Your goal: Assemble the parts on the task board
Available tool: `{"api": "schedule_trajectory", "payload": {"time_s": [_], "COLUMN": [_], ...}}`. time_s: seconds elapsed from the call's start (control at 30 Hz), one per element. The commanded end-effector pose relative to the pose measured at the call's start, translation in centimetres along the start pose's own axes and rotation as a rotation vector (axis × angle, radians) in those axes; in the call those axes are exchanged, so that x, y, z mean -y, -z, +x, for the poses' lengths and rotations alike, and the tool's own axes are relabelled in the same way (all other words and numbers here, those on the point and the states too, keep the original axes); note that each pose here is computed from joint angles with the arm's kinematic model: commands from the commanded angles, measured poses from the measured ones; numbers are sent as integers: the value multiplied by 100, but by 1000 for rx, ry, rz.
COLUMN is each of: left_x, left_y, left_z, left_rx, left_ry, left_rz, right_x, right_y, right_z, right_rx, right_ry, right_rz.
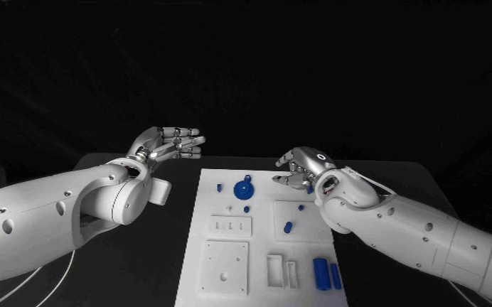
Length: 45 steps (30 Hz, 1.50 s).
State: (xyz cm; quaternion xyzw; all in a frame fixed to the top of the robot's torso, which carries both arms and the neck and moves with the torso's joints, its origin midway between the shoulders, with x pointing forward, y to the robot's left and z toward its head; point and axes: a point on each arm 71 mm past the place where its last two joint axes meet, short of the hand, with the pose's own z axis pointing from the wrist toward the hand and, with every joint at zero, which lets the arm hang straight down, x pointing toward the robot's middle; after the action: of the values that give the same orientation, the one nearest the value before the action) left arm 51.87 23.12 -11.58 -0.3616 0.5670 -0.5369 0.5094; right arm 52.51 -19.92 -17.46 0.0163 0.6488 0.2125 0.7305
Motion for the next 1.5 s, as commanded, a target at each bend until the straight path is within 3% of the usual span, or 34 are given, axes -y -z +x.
{"api": "schedule_trajectory", "payload": {"time_s": [0.03,0.27,0.63,1.0,1.5], "left_x": [11,-5,-46,-78,-88], "left_y": [-3,-10,-23,-28,-35], "left_z": [-1,-18,-19,-31,-31], "left_rx": [-17,-34,-41,-38,-38], "left_ry": [2,-1,-4,-5,-5], "left_rz": [14,17,12,6,3], "right_x": [122,585,1054,1174,1151], "right_y": [43,113,161,193,192], "right_z": [-123,-282,-246,-38,216], "right_rx": [-15,-67,-127,-170,-210], "right_ry": [-148,-208,-191,-190,-211], "right_rz": [-62,-56,-4,23,34]}}
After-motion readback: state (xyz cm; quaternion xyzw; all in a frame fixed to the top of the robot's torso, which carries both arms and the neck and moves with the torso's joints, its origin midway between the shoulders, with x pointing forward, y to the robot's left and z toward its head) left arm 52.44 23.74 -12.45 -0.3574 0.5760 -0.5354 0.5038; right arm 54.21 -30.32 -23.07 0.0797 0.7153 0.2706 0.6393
